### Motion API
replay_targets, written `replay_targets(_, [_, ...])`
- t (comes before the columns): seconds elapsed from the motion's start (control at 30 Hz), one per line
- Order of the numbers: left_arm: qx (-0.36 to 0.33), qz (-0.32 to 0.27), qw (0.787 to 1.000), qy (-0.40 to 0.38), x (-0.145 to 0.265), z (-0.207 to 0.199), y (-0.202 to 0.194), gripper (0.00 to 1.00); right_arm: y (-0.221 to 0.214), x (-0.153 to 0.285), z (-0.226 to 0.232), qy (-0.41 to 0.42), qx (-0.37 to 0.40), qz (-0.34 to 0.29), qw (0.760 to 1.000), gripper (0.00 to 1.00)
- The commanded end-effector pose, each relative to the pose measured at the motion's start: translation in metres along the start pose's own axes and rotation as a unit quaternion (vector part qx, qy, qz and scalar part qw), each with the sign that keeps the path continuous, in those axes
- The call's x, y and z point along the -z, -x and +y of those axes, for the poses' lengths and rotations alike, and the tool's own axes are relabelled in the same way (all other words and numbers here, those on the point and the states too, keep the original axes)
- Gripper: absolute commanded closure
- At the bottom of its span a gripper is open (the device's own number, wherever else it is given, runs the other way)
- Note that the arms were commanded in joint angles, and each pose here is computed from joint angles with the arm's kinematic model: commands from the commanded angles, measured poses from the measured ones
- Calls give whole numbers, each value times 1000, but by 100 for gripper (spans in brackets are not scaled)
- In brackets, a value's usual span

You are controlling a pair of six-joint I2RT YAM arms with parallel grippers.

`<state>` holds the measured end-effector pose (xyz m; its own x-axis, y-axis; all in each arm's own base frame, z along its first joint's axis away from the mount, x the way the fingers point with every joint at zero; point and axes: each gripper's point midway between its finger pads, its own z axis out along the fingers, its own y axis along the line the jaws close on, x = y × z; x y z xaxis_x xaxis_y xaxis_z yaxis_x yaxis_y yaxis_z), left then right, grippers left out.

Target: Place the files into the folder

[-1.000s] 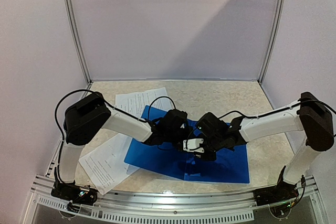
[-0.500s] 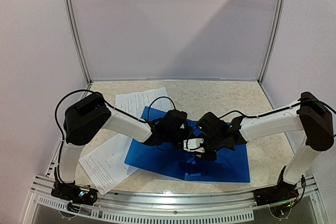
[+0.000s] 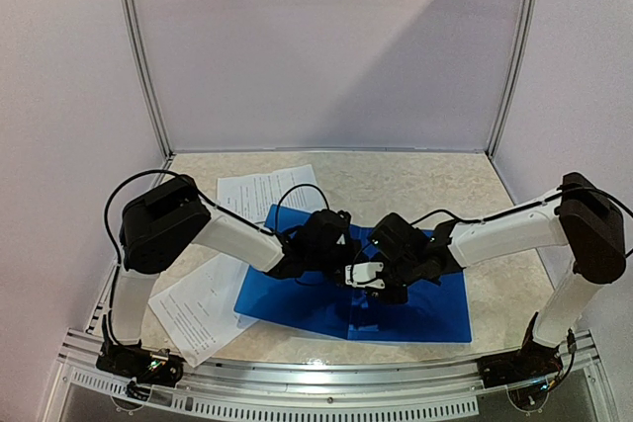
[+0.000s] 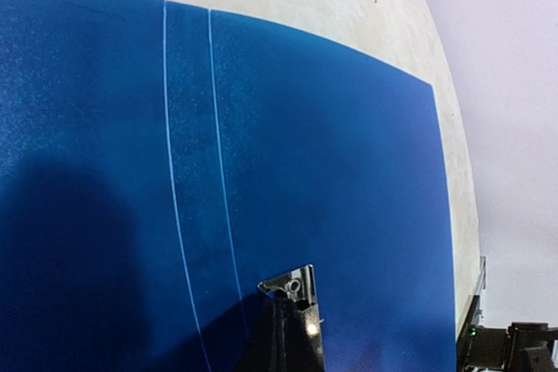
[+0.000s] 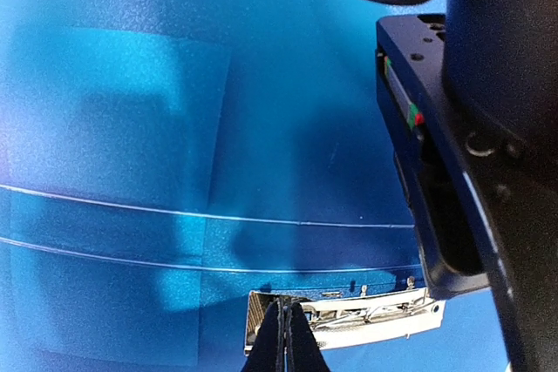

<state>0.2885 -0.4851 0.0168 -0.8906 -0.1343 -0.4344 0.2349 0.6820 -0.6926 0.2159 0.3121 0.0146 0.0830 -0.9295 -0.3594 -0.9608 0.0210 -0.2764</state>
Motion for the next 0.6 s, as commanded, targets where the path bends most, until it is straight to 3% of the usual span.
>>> replay_targets(0.0, [-9, 45, 998, 46, 1, 31, -32, 100, -56, -1, 21, 42, -12, 112, 993, 100])
replay_targets(0.2, [-17, 48, 997, 55, -2, 34, -33, 100, -15, 42, -25, -28, 5, 71, 997, 100])
replay_targets(0.47, [0, 31, 999, 15, 5, 11, -21, 100, 19, 55, -52, -66, -7, 21, 998, 99])
replay_targets(0.53, [4, 19, 1000, -3, 11, -5, -11, 100, 26, 58, -62, -81, -9, 13, 997, 92])
replay_targets(0.57, [4, -1, 1000, -17, 19, -20, 2, 96, 39, 69, -77, -98, -28, -9, 995, 73])
